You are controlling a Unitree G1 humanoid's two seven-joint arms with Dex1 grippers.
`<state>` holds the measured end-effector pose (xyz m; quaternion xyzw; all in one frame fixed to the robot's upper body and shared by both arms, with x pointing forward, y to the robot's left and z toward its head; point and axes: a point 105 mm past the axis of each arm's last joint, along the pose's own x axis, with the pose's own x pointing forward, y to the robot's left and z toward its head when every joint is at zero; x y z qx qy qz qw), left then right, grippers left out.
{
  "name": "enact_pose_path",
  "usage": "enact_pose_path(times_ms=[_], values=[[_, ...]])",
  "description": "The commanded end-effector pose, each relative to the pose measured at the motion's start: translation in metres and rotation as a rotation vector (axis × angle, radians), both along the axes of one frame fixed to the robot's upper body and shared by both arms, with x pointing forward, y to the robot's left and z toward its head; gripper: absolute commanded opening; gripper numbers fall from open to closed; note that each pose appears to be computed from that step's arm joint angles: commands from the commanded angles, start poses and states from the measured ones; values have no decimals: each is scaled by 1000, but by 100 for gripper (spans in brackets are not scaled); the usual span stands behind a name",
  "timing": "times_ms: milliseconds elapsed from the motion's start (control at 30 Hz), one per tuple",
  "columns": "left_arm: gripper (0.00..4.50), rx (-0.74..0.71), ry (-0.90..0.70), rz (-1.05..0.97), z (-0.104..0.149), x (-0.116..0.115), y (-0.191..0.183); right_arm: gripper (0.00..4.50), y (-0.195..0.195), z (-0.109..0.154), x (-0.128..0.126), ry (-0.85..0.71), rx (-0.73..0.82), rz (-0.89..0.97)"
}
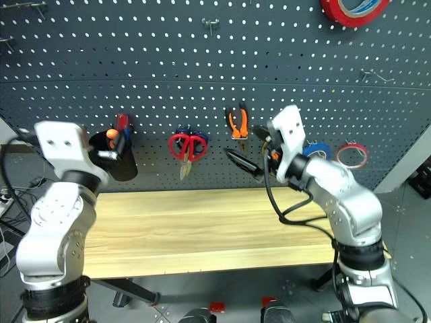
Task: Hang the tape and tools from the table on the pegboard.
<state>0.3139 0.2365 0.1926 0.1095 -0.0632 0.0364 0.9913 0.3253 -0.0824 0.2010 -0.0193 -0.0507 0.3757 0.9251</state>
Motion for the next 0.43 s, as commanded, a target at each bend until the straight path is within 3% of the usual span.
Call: enact_pose_path(times_ms=[33, 133, 300, 433], values=[[376, 43, 33, -74, -23, -6, -13, 450, -24, -24, 8, -103, -53, -162], [376, 27, 119, -29, -63, -14, -1, 450, -57, -68, 17, -12, -6, -364], [376, -35, 234, 115, -119, -31, 25, 450, -105, -126, 18, 59, -93, -594], [376, -57, 232, 157, -130, -40, 31, 450, -124, -148, 16, 92, -139, -663]])
